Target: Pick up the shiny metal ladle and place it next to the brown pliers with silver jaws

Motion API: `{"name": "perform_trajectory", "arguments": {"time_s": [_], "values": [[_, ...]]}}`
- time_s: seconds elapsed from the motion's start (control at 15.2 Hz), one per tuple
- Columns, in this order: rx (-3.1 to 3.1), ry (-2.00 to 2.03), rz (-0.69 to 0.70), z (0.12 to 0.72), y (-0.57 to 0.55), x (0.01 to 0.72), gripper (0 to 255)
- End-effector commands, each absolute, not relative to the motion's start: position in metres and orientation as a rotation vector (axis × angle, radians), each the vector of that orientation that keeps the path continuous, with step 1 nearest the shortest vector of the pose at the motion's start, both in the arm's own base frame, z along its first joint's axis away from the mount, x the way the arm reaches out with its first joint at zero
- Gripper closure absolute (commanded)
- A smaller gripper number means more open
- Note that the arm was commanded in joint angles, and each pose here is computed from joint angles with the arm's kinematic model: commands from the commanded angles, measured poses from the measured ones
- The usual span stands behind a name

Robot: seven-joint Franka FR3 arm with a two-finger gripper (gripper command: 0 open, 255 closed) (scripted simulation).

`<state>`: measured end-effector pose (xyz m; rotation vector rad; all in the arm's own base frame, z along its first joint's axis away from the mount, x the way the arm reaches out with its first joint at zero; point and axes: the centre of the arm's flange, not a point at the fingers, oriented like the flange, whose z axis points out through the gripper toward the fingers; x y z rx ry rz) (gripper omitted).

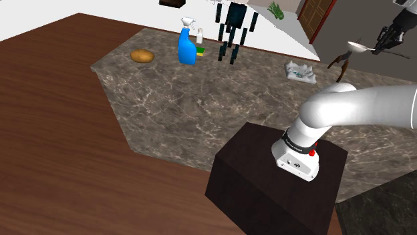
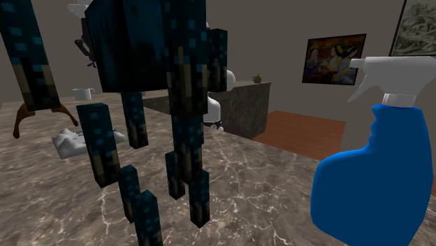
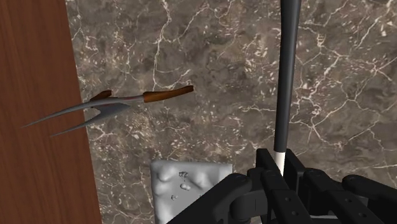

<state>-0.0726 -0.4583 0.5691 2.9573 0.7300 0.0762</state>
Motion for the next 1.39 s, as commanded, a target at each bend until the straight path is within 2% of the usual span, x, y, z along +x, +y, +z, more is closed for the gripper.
{"name": "perform_trajectory", "arguments": {"time_s": [0.0, 1.32], "values": [[2.957, 0.73, 0.076, 0.558, -0.459, -0.073, 255], [2.957, 0.73, 0.076, 0.452, -0.459, -0.073, 255]]}}
